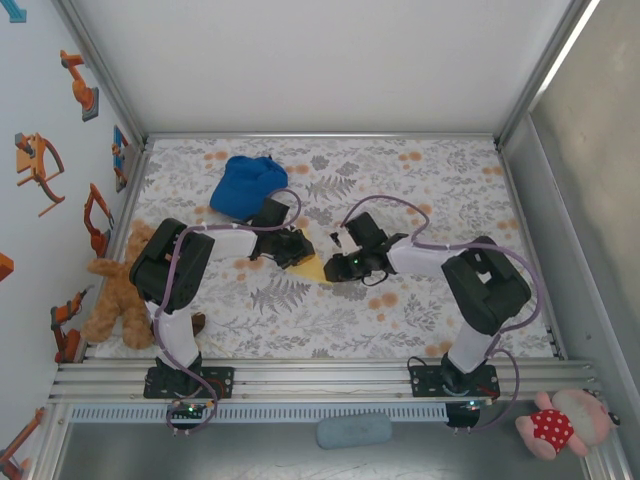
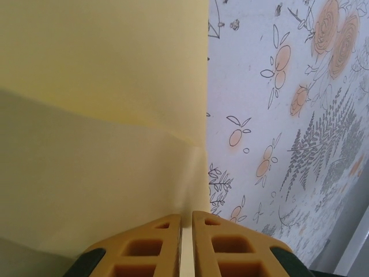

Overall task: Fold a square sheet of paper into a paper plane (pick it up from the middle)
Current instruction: Fourth fold the wing at the center of the table.

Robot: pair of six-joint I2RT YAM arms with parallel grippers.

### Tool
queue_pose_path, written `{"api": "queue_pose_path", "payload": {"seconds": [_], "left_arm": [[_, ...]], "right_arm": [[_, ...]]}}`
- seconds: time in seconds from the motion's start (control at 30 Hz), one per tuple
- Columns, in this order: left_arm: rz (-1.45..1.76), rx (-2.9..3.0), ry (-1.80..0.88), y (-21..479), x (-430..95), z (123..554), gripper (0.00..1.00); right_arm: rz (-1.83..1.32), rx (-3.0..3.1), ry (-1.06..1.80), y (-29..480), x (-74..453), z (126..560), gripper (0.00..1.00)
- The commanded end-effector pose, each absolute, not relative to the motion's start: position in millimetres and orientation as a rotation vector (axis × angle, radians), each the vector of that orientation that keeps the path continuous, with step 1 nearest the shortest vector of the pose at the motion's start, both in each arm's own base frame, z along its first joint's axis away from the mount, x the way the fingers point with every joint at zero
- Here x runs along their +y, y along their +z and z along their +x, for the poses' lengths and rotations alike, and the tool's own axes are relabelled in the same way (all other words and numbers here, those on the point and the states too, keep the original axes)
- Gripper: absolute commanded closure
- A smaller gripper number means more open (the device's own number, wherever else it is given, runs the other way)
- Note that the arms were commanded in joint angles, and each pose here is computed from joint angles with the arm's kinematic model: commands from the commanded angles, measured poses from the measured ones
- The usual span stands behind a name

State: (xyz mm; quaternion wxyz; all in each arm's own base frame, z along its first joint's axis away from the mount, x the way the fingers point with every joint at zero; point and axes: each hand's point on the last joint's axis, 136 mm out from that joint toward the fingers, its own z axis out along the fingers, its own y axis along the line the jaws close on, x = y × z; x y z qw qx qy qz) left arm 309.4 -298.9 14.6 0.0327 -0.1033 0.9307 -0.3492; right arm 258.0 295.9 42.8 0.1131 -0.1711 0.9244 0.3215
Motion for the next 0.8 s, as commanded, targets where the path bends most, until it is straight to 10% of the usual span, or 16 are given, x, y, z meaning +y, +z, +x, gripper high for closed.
{"api": "queue_pose_path", "payload": {"seconds": [0.0, 0.77], "left_arm": [[-0.373, 2.948, -0.979, -9, -284, 298, 0.85], [-0.432, 3.025, -0.883, -26, -273, 288, 0.85]], "right_arm": [[-0.471, 2.635, 0.943, 74, 295, 269, 0.74], [-0.592, 2.753, 1.066, 34, 329, 271, 0.93]]}}
